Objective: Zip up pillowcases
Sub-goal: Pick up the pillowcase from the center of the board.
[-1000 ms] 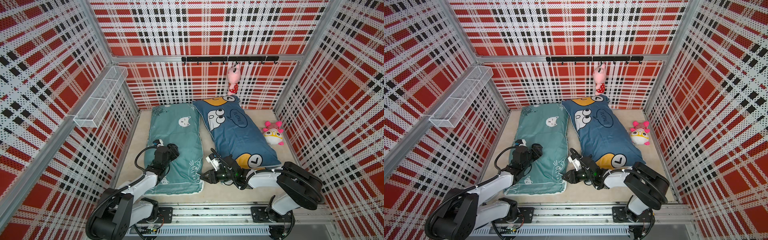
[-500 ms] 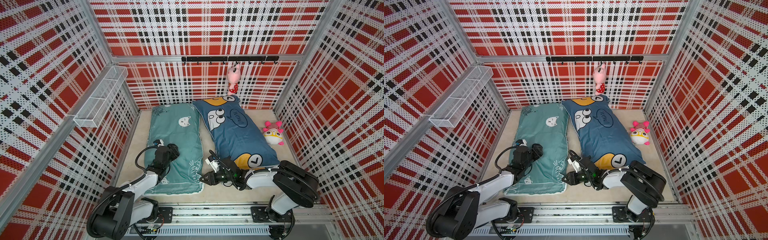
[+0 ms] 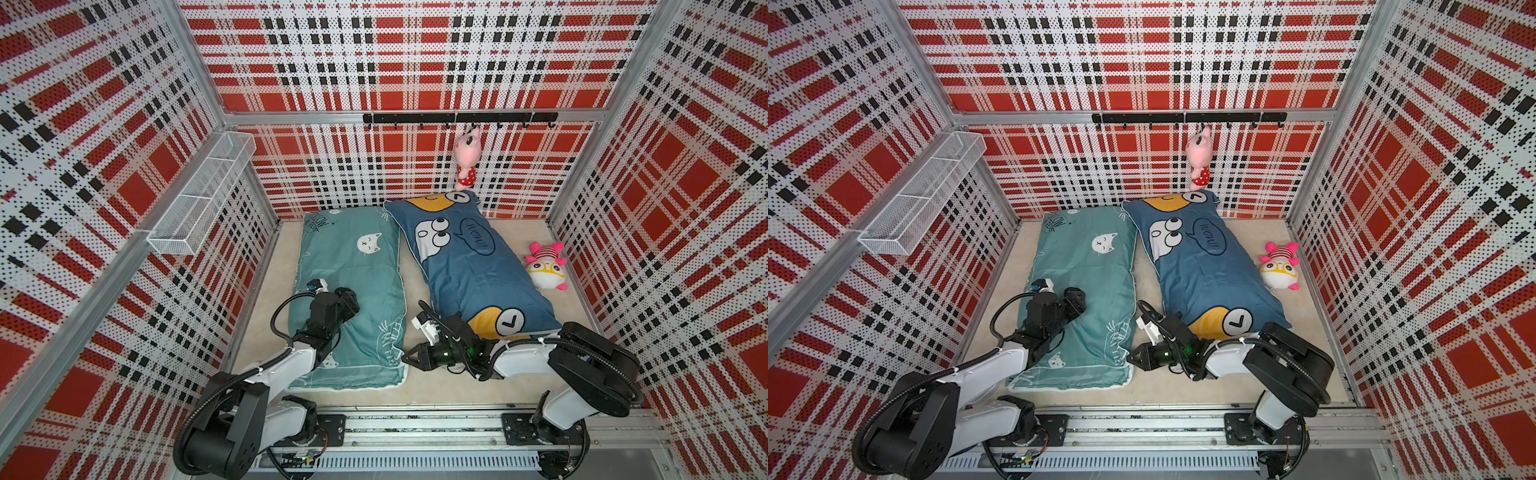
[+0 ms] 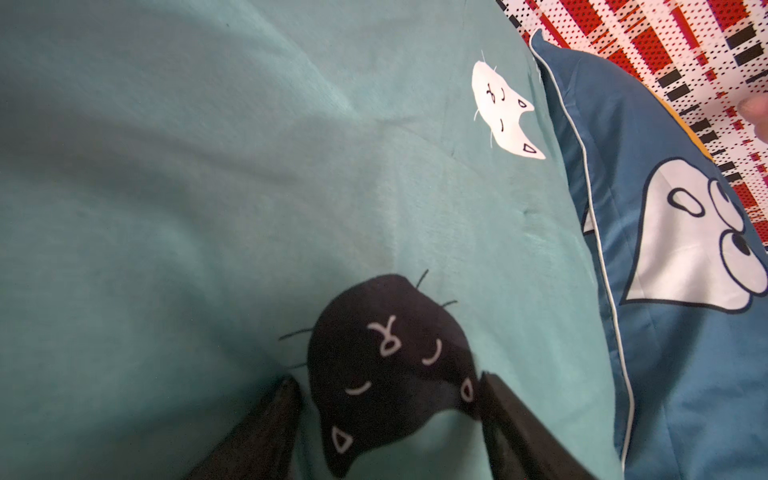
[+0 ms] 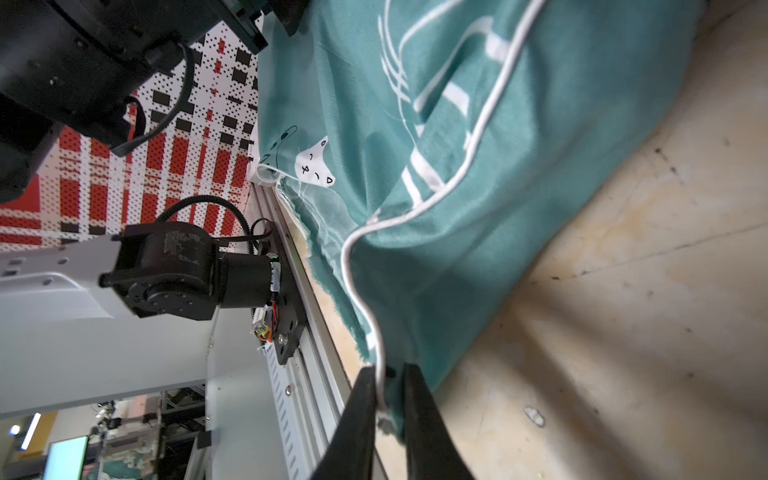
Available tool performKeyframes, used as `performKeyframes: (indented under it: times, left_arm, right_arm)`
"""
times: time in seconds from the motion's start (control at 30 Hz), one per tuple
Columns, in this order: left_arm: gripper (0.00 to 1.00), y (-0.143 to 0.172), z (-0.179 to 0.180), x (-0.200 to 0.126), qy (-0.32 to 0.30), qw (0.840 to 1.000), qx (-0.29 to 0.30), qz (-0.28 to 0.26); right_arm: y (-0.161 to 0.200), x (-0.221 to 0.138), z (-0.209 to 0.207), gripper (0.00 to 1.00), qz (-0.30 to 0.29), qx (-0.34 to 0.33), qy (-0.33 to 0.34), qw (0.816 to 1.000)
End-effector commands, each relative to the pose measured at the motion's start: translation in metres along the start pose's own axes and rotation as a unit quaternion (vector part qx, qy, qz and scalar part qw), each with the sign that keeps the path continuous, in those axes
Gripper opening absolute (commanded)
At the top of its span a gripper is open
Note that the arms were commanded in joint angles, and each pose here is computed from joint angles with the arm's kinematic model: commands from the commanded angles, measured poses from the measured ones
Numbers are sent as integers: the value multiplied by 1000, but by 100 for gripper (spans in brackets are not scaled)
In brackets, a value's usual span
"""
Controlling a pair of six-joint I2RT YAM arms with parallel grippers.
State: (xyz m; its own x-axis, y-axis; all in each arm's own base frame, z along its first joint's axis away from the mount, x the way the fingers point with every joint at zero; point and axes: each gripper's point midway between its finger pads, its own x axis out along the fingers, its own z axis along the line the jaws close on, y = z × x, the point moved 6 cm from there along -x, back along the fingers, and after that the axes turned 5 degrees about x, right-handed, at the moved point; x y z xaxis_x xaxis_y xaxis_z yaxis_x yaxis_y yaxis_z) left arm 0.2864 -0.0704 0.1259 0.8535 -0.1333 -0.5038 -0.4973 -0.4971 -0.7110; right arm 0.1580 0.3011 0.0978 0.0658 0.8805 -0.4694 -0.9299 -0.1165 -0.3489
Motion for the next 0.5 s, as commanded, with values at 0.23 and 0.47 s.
performKeyframes:
  times: [0.23,0.47]
  left_arm:
    - [77,-21,-36,-18,39,999,25,-26]
    - [85,-37,-72,-59,40,996,74,-36]
  right_arm:
    - [-12,-13,17,0,-44,21,-3,999]
    - [-22,-25,23,0,-65,94,35,993]
